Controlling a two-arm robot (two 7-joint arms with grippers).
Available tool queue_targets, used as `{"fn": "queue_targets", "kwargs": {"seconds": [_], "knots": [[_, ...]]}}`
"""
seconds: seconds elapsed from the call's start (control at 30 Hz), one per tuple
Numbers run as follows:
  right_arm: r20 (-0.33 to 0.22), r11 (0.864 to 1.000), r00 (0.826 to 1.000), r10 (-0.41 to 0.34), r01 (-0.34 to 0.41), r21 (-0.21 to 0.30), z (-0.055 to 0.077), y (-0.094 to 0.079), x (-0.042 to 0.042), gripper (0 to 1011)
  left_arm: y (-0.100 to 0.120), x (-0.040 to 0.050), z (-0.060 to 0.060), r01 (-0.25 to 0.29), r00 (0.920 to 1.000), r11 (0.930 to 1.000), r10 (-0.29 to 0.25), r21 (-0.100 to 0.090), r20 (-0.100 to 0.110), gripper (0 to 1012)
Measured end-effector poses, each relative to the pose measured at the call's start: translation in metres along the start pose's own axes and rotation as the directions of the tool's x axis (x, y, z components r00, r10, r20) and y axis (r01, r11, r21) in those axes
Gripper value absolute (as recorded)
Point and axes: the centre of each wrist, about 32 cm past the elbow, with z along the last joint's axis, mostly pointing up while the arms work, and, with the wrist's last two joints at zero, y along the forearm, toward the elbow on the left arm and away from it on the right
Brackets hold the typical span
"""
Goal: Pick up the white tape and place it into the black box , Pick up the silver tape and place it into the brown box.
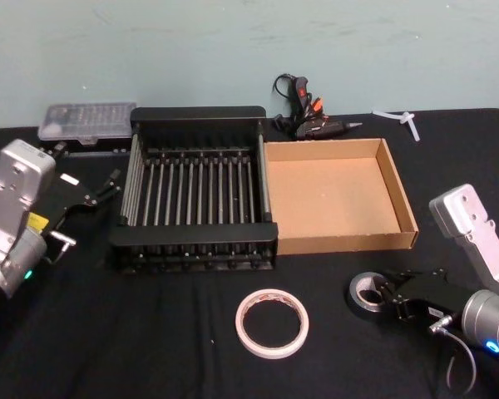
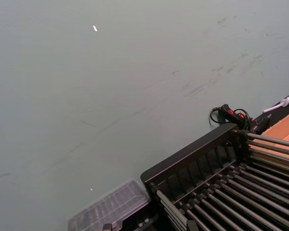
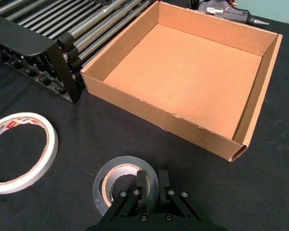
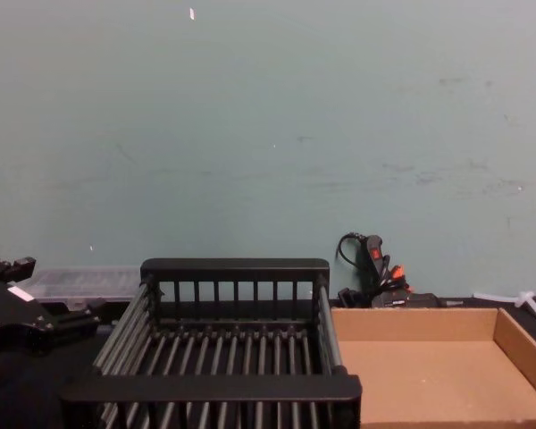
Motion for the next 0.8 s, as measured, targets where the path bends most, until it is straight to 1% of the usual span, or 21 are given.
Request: {"fn": "queue_targets", "kwargs": {"seconds": [0.03, 0.23, 0.33, 0.47, 0.57, 0.63, 0.67, 0.77, 0.8], "knots": [[0.0, 1.0, 1.0, 0.0, 0.0, 0.0, 0.0, 0.0, 0.0, 156, 0.0, 0.0, 0.0, 0.0, 1.0, 1.0, 0.0, 0.0, 0.0, 1001], [0.0, 1.0, 1.0, 0.0, 0.0, 0.0, 0.0, 0.0, 0.0, 156, 0.0, 0.0, 0.0, 0.0, 1.0, 1.0, 0.0, 0.0, 0.0, 1001], [-0.003, 1.0, 1.0, 0.004, -0.004, 0.013, 0.0, -0.001, -0.0001, 156, 0.0, 0.0, 0.0, 0.0, 1.0, 1.0, 0.0, 0.0, 0.0, 1001], [0.002, 0.999, 1.0, 0.01, -0.01, 0.045, 0.003, -0.004, 0.0, 156, 0.0, 0.0, 0.0, 0.0, 1.0, 1.0, 0.0, 0.0, 0.0, 1002], [0.011, 0.996, 1.0, 0.014, -0.014, 0.086, 0.009, -0.008, 0.0004, 156, 0.0, 0.0, 0.0, 0.0, 1.0, 1.0, 0.0, 0.0, 0.0, 1001], [0.017, 0.994, 1.0, 0.013, -0.015, 0.105, 0.011, -0.01, 0.0005, 156, 0.0, 0.0, 0.0, 0.0, 1.0, 1.0, 0.0, 0.0, 0.0, 1001], [0.025, 0.992, 1.0, 0.011, -0.014, 0.128, 0.014, -0.012, 0.0008, 156, 0.0, 0.0, 0.0, 0.0, 1.0, 1.0, 0.0, 0.0, 0.0, 1001], [0.04, 0.987, 0.999, 0.001, -0.007, 0.161, 0.019, -0.013, 0.002, 156, 0.0, 0.0, 0.0, 0.0, 1.0, 1.0, 0.0, 0.0, 0.0, 1001], [0.048, 0.984, 0.999, -0.008, -0.001, 0.181, 0.023, -0.013, 0.003, 156, 0.0, 0.0, 0.0, 0.0, 1.0, 1.0, 0.0, 0.0, 0.0, 1001]]}}
